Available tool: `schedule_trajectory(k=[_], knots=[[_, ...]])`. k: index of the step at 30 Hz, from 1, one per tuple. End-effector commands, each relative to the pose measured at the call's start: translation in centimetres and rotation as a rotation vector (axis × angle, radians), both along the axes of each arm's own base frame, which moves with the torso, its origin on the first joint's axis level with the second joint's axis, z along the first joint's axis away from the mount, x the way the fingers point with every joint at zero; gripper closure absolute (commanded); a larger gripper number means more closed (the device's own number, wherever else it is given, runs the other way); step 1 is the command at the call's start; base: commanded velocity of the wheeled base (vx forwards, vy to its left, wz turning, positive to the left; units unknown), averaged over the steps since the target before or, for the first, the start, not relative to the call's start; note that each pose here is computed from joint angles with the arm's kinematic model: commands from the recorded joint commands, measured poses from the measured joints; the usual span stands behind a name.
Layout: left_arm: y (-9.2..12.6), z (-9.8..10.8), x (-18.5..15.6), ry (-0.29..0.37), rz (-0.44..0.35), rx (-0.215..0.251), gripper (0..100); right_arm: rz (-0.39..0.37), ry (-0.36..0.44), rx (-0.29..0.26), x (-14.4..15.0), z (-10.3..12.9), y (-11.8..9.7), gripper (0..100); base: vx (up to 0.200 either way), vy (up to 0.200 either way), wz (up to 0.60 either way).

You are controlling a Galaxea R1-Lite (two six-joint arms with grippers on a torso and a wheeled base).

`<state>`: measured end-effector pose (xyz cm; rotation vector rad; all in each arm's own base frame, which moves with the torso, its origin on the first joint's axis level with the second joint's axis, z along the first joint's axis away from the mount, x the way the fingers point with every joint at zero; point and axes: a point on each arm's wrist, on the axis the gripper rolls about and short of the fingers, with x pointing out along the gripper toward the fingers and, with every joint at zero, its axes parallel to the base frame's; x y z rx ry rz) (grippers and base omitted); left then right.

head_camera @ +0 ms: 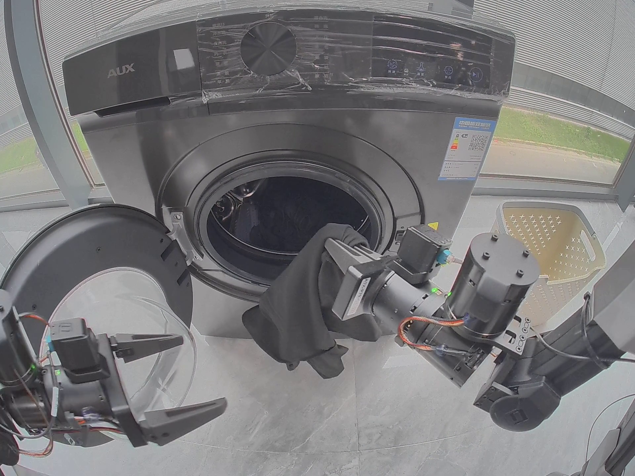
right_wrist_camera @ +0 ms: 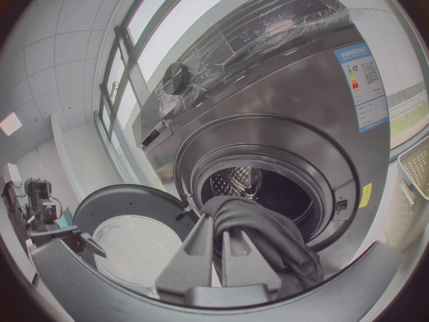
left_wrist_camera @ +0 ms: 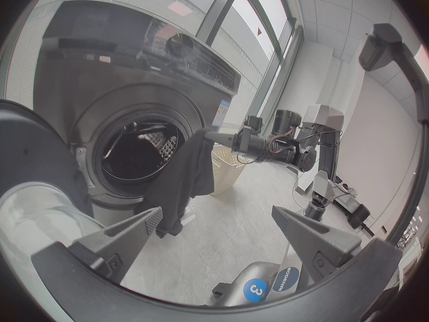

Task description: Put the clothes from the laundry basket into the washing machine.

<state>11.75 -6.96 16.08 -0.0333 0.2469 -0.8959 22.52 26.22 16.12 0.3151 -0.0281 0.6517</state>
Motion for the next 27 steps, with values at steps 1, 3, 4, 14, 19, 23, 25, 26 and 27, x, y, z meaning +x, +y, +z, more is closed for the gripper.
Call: schedule_trajectory(k=[1,3,4,14,19,23,25,26,27], knots=[[-3.2,-2.1,3.8,0.111,-0.034,0.052,0,0.013,0.007,0.029,0.5,0.0,1.0,100,0.0,0.0,0.0],[-3.7,-2.5,4.8,0.116,-0.018,0.048,0,0.014,0.009,0.041,0.4,0.3,0.9,100,0.0,0.0,0.0],[-3.7,-2.6,4.9,0.116,-0.017,0.048,0,0.015,0.009,0.041,0.3,0.3,0.9,100,0.0,0.0,0.0],[-5.8,-5.8,8.5,0.129,0.021,0.063,0,0.016,0.029,0.016,-0.3,-0.3,0.2,100,0.0,0.0,0.0],[-6.4,-6.8,9.6,0.13,0.039,0.07,0,0.023,0.022,0.028,-0.7,0.2,0.1,100,0.0,0.0,0.0],[-7.0,-8.2,10.7,0.157,0.052,0.091,0,0.031,0.023,0.027,-0.9,0.1,0.2,100,0.0,0.0,0.0],[-7.0,-8.2,10.7,0.158,0.054,0.092,0,0.032,0.022,0.028,-0.9,0.1,0.2,100,0.0,0.0,0.0],[-7.4,-8.7,11.2,0.152,0.062,0.095,0,0.032,0.024,0.025,-1.0,0.0,0.2,100,0.0,0.0,0.0],[-7.4,-8.7,11.2,0.152,0.062,0.095,0,0.032,0.024,0.025,-1.0,0.0,0.2,100,0.0,0.0,0.0]])
